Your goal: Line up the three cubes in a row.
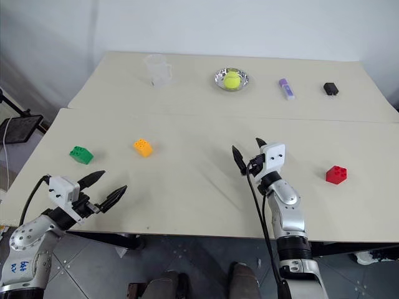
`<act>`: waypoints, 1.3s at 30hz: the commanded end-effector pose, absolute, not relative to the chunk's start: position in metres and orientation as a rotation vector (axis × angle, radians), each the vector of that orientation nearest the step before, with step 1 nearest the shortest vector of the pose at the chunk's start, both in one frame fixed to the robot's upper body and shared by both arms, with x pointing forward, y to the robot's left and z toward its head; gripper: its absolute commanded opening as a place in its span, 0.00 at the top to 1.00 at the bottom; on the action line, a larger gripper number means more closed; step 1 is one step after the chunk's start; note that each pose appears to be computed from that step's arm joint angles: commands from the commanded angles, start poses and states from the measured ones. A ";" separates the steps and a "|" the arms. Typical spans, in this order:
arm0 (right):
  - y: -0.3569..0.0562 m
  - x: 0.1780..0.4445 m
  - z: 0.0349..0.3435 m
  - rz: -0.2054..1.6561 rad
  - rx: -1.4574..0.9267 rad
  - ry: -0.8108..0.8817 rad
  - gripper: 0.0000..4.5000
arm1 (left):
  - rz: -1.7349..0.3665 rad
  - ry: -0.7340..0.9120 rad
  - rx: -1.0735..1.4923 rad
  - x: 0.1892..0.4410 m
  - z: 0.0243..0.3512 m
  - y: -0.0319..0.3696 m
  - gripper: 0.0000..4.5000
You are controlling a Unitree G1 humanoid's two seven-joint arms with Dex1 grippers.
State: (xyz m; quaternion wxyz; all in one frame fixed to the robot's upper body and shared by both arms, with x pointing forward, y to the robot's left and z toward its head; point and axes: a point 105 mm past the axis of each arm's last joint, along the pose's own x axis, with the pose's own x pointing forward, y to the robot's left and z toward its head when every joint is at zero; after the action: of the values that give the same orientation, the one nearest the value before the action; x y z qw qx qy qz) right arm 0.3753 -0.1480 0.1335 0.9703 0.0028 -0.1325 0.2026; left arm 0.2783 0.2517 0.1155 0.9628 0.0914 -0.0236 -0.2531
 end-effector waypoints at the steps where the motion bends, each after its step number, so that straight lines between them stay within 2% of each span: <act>1: -0.144 0.371 0.148 0.444 0.001 -0.332 0.00 | -0.556 -0.070 0.203 0.276 0.125 0.245 0.00; 3: -0.146 0.361 0.157 0.496 -0.006 -0.361 0.00 | -0.594 -0.109 0.149 0.276 0.135 0.238 0.00; 7: -0.161 0.311 0.192 0.698 0.001 -0.401 0.00 | -0.827 -0.100 0.110 0.280 0.147 0.195 0.00; 9: -0.182 0.290 0.200 0.675 -0.037 -0.376 0.00 | -0.934 -0.104 0.120 0.285 0.151 0.175 0.00; 13: -0.241 0.256 0.199 0.491 -0.117 -0.280 0.00 | -1.110 -0.146 0.197 0.301 0.159 0.133 0.00; 15: -0.286 0.232 0.189 0.318 -0.152 -0.219 0.00 | -1.213 -0.136 0.212 0.311 0.157 0.107 0.00; 17: -0.309 0.217 0.184 0.234 -0.188 -0.191 0.00 | -1.271 -0.144 0.233 0.315 0.156 0.092 0.00; 21: -0.374 0.186 0.150 -0.016 -0.218 -0.072 0.00 | -1.284 -0.181 0.168 0.337 0.173 0.066 0.00; 24: -0.386 0.184 0.140 -0.069 -0.184 -0.050 0.00 | -1.306 -0.192 0.175 0.337 0.176 0.063 0.00; 26: -0.382 0.191 0.140 -0.039 -0.178 -0.035 0.00 | -1.322 -0.173 0.193 0.334 0.171 0.063 0.00; 31: -0.374 0.235 0.169 -0.093 -0.130 -0.049 0.00 | -1.307 -0.134 0.220 0.332 0.155 0.074 0.00; 35: -0.370 0.265 0.164 -0.157 -0.111 0.111 0.00 | -1.298 -0.131 0.219 0.330 0.152 0.076 0.00; 39: -0.379 0.290 0.162 -0.255 -0.100 0.124 0.00 | -1.296 -0.129 0.245 0.329 0.148 0.074 0.00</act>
State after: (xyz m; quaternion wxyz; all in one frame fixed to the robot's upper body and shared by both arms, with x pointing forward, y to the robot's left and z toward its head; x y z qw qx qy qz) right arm 0.2903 -0.3674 0.1595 0.9933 -0.0371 0.0626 -0.0898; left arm 0.3305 0.0743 0.1413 0.7908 0.0962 -0.0423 -0.6030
